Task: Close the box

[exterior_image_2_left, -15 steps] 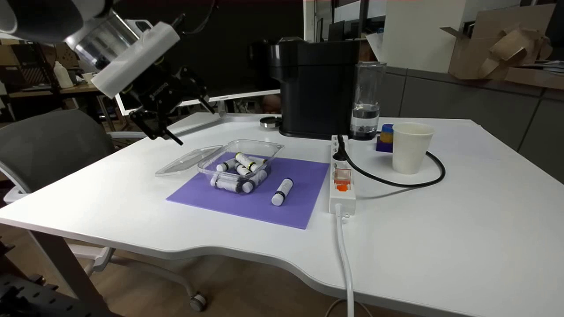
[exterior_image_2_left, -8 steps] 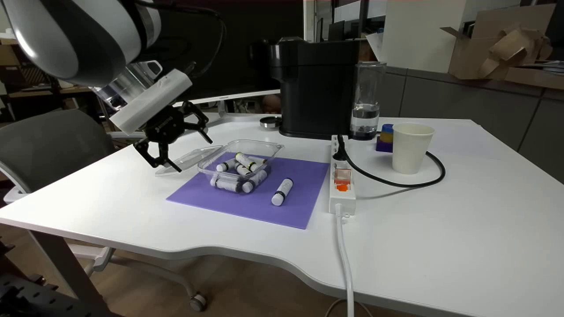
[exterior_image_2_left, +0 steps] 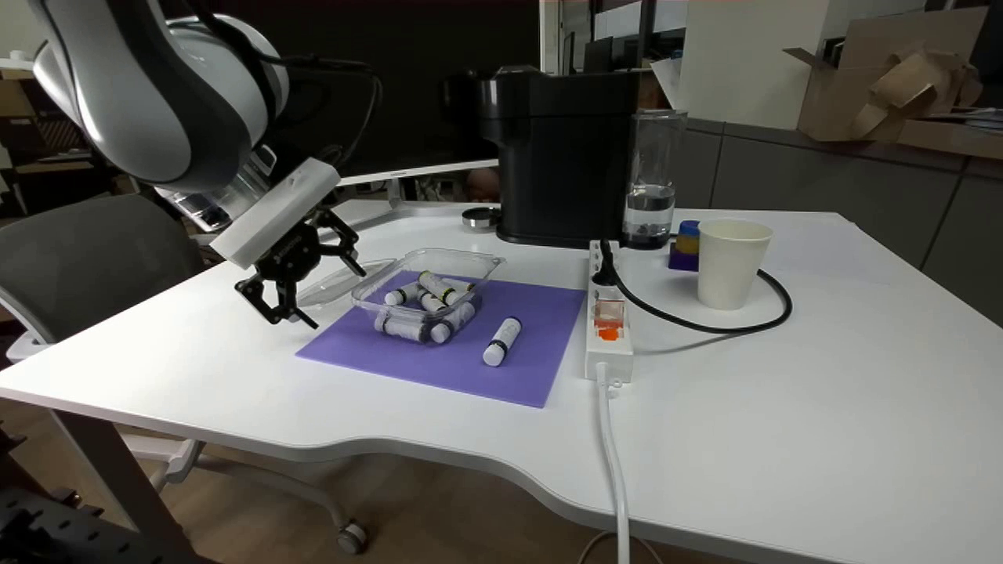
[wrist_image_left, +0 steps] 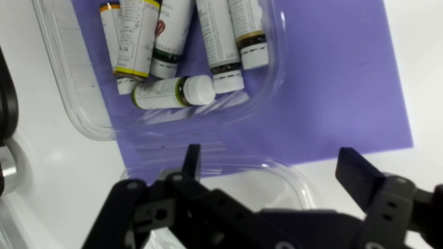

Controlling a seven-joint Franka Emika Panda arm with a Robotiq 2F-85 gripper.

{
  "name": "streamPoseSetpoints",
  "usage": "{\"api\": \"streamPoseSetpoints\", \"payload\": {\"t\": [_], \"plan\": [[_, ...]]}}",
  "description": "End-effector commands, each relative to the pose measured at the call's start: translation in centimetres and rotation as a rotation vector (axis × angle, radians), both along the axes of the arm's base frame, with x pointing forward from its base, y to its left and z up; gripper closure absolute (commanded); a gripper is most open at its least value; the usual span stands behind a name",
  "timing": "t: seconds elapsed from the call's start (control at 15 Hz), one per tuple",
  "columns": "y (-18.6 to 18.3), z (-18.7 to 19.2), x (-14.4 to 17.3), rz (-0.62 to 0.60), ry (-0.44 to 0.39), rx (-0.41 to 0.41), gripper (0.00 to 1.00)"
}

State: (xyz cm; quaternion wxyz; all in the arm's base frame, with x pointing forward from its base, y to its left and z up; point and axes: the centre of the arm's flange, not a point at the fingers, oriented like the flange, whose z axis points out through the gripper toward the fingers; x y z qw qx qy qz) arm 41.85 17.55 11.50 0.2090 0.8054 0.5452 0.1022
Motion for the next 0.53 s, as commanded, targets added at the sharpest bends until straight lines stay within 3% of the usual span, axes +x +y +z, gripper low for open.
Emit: {"api": "streamPoseSetpoints", "payload": {"t": [0.0,0.47], "plan": [[0.7,-1.4,0.6,0.047,-0.04,-0.006,0.0],[2.4,-2.1,0.9,0.162,-0.083,-0.028,0.0]]}}
